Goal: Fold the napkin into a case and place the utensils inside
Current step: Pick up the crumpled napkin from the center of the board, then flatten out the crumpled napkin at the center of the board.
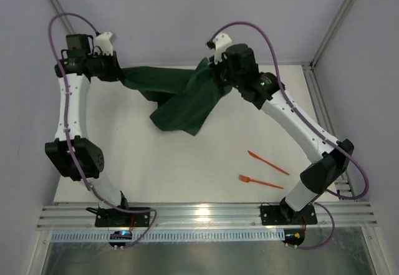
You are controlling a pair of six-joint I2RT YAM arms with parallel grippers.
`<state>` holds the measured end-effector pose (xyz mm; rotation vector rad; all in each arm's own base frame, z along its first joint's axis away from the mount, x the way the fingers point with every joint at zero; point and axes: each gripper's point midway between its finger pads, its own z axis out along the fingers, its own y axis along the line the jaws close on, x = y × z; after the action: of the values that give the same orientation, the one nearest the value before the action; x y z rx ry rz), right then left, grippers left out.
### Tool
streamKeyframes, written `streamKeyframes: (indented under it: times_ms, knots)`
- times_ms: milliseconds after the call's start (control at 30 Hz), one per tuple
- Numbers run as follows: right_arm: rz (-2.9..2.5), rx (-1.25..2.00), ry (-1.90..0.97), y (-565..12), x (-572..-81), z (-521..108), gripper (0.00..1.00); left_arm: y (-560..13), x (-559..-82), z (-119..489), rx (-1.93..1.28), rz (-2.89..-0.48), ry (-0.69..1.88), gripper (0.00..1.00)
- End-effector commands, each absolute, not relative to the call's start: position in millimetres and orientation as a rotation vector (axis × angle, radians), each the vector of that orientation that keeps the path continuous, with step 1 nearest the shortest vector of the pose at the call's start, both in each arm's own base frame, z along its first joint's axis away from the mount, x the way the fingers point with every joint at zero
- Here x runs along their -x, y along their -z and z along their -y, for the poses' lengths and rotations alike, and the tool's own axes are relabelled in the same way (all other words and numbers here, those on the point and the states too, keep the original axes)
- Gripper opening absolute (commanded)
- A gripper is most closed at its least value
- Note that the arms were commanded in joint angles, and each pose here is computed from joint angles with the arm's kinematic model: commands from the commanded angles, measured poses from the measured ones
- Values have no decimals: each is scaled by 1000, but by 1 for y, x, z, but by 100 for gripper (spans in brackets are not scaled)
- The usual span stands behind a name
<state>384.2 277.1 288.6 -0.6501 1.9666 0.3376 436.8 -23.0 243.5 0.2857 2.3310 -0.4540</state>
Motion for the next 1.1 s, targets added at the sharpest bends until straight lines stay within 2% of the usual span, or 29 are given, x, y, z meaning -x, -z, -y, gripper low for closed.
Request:
streamKeyframes:
  times_ms: [0, 67, 100, 233, 267, 333, 367, 400, 433, 467, 533, 567, 667, 733, 833, 967, 1067]
  knots:
    - [-1722, 526, -152, -414, -417, -251, 4, -346, -423, 27, -320, -2130, 420, 0]
    - [-1689, 473, -103, -428, -445, -250, 4, -385, -434, 19, -274, -2039, 349, 0]
    - [-1613, 400, -100, -463, -452, -244, 4, -396, -439, 17, -259, -2007, 328, 0]
    - [-1608, 348, -48, -454, -470, -240, 4, -395, -437, 19, -236, -2011, 381, 0]
    - [-1665, 363, -48, -428, -464, -240, 4, -391, -428, 22, -269, -2020, 388, 0]
    - [-1738, 381, -46, -390, -450, -242, 4, -338, -412, 25, -284, -2151, 435, 0]
    - [-1812, 405, -32, -347, -433, -236, 4, -332, -398, 26, -318, -2155, 420, 0]
    - [-1853, 388, -69, -325, -419, -242, 4, -280, -382, 28, -306, -2271, 466, 0]
    - [-1893, 375, -71, -301, -405, -240, 4, -264, -375, 30, -322, -2287, 476, 0]
    - [-1993, 388, -62, -239, -385, -236, 4, -245, -364, 31, -347, -2315, 486, 0]
    - [-2026, 313, -176, -215, -344, -243, 9, -197, -333, 39, -361, -2404, 559, 0]
    - [-2100, 310, -160, -169, -322, -234, 15, -184, -323, 42, -378, -2428, 580, 0]
    - [-2179, 251, -219, -128, -271, -230, 33, -145, -286, 54, -481, -2516, 653, 0]
    - [-2198, 182, -297, -126, -253, -230, 47, -128, -265, 64, -588, -2548, 676, 0]
    - [-2206, 109, -312, -130, -239, -212, 54, -119, -247, 68, -662, -2565, 685, 0]
    - [-2177, -16, -276, -150, -238, -188, 56, -106, -230, 58, -690, -2617, 619, 0]
    - [-2208, -17, -287, -155, -247, -195, 59, -106, -226, 56, -705, -2608, 593, 0]
